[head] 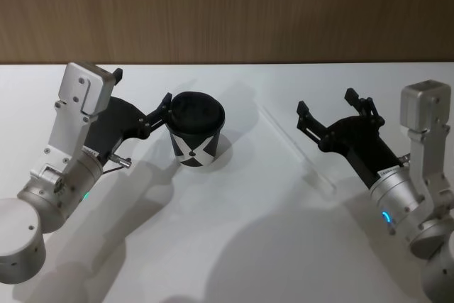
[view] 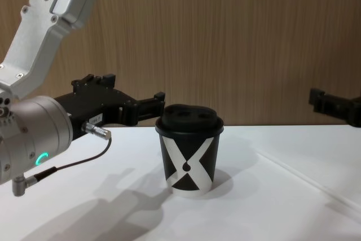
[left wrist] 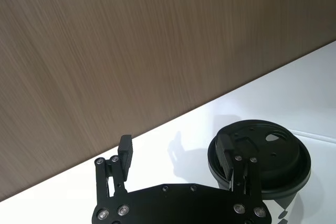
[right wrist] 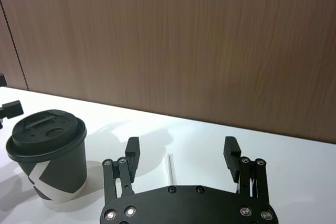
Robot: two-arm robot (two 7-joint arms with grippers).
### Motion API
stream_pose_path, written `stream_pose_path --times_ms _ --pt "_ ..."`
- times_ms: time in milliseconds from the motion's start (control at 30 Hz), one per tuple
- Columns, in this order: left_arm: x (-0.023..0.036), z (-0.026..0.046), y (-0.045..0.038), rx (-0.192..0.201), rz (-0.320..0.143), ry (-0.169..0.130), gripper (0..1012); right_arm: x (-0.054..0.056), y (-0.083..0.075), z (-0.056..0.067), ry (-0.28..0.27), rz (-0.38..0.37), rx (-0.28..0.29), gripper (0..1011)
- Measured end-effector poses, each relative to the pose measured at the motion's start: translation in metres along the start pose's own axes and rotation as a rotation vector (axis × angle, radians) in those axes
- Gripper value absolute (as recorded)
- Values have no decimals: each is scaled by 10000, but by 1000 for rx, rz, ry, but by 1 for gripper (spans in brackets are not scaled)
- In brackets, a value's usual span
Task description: Pick up the straw with one hand, pass it to the other hand, and insert it into the cup.
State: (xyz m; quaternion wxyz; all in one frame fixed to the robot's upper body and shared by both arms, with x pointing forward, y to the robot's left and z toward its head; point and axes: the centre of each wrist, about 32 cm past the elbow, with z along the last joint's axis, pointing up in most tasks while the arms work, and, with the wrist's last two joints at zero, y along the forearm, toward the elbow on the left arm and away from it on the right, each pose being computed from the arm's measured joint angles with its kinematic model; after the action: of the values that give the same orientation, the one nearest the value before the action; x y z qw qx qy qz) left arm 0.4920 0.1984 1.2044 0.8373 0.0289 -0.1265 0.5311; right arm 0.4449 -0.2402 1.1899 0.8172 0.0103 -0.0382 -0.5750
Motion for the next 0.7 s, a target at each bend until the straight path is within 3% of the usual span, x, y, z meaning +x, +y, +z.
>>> stream_pose_path --times_ms 200,400,700 --pt "0 0 0 0 0 0 1003 149 12 22 -24 19 -6 1001" --pt "0 0 0 0 0 0 1003 379 25 37 -61 48 -29 1001" --pt "0 0 0 0 0 0 1004 670 57 54 -108 86 -101 1001"
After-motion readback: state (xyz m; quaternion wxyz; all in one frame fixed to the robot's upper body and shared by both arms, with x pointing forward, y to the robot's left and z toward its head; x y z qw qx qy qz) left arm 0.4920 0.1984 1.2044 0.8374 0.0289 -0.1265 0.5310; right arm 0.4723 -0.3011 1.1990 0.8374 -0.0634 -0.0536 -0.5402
